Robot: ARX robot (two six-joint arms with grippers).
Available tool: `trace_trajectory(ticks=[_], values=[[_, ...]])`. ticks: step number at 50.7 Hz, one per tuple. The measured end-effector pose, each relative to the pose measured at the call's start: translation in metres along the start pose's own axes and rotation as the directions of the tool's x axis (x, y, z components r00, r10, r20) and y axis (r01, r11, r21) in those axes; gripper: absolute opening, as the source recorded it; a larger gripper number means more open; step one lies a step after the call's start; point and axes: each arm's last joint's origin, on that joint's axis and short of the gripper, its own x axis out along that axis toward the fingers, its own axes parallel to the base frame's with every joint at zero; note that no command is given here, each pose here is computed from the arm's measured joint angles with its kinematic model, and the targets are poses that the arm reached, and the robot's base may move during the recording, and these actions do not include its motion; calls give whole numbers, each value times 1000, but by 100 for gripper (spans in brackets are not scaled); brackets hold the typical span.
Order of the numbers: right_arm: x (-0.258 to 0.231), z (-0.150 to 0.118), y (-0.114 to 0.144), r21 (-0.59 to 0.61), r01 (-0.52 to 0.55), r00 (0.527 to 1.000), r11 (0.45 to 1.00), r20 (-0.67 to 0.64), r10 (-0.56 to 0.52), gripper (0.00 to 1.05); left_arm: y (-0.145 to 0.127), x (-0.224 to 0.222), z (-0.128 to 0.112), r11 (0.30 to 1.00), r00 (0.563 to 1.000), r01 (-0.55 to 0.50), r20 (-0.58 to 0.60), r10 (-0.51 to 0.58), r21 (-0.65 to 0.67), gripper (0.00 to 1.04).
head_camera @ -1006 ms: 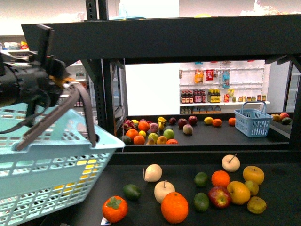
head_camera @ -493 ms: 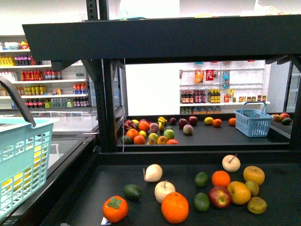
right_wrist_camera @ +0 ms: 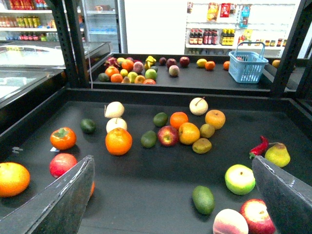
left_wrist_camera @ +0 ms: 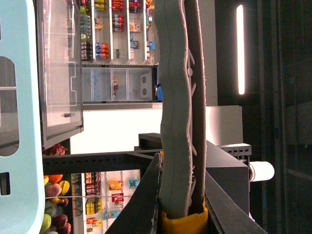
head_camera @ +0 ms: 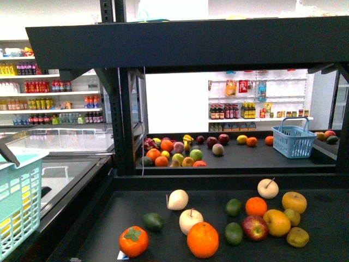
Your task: Pick lemon from shelf
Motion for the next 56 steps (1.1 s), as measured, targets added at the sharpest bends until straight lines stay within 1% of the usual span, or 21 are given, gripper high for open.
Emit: trace_trajectory(ticks=[2,11,13,15,20,21,25,26,31,37,43,46,49,52,56], values=[[0,0,0,0,0,1000,1000,0,0,97,0,0,0,1000,1000,-3,-7,3,10,18],[0,0,0,0,0,1000,1000,0,0,97,13,-5,1,999,999,-47,-26,48,28,50],[0,0,0,0,0,1000,1000,0,0,97,14,-5,1,998,998,-52,-27,53,29,55],[0,0,0,0,0,1000,1000,0,0,97,15,-6,1,998,998,-61,-27,62,31,64],[0,0,0,0,0,1000,1000,0,0,97,17,-8,1,996,996,-86,-31,87,39,82],[0,0,0,0,0,1000,1000,0,0,97,17,-8,1,995,995,-89,-32,90,40,84],[0,0,0,0,0,1000,1000,0,0,97,15,-11,2,992,993,-112,-36,114,52,97],[0,0,0,0,0,1000,1000,0,0,97,14,-12,2,992,992,-117,-37,119,56,99],[0,0,0,0,0,1000,1000,0,0,97,2,-17,2,990,990,-130,-40,133,58,97],[0,0,0,0,0,1000,1000,0,0,97,-23,-24,4,989,990,-134,-43,136,61,97],[0,0,0,0,0,1000,1000,0,0,97,-52,-41,6,983,984,-164,-51,169,82,97],[0,0,0,0,0,1000,1000,0,0,97,-69,-59,6,969,974,-209,-61,218,131,97],[0,0,0,0,0,1000,1000,0,0,97,-81,-73,5,952,963,-243,-70,260,186,97],[0,0,0,0,0,1000,1000,0,0,97,-92,-89,2,925,949,-275,-80,305,262,97],[0,0,0,0,0,1000,1000,0,0,97,-107,-115,-2,869,934,-289,-81,348,400,97]])
